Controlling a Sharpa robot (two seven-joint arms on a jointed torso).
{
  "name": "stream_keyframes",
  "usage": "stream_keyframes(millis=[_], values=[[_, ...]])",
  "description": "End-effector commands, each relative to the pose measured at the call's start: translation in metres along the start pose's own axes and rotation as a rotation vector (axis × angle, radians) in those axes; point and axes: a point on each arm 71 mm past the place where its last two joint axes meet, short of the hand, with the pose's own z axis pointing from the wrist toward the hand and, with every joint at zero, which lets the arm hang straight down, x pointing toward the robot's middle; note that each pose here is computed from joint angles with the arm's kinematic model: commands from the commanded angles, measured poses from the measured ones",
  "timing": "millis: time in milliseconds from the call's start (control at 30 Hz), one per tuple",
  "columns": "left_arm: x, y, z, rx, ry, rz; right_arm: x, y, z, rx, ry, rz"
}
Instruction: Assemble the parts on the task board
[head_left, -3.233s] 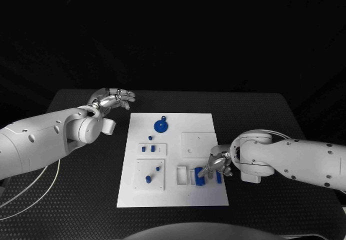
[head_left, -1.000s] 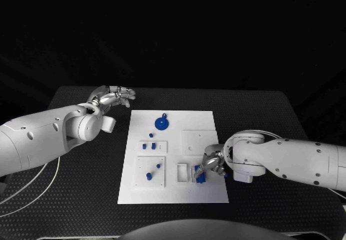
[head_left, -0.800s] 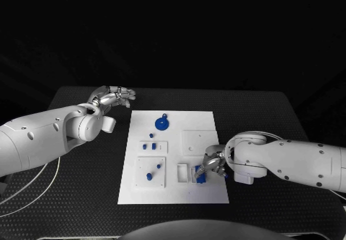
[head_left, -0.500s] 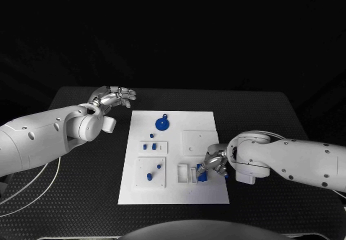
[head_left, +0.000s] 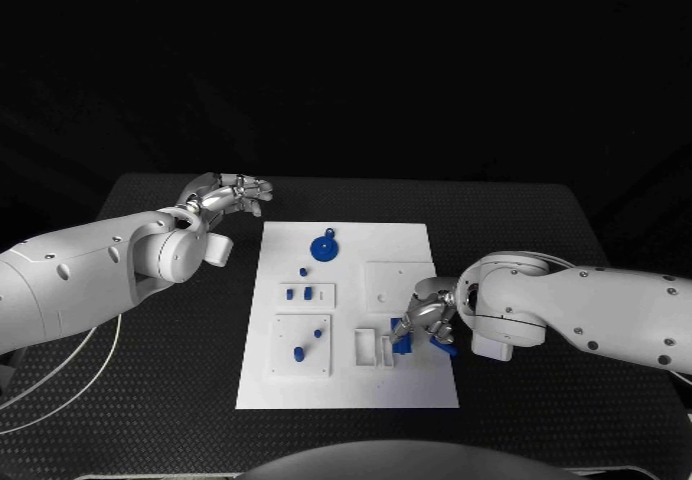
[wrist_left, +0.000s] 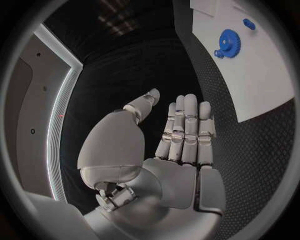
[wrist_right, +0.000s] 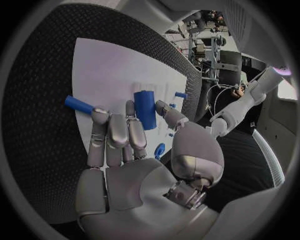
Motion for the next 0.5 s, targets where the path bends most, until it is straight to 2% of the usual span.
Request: stream_keyframes(millis=[33,200,500], values=[[0.0022,-0.0011,0.0004,0.004,0.016,-0.005,0.001,0.002,0.001,-0.004,0.018,0.02],[0.003,-0.0012,0.0005,0.004,0.019,-0.005,0.0,0.008,0.004,-0.01,0.02,0.021],[0.0058,-0.0017,0.0013,0.005,0.024,-0.005,0.004,0.026,0.014,-0.03,0.064,0.046]])
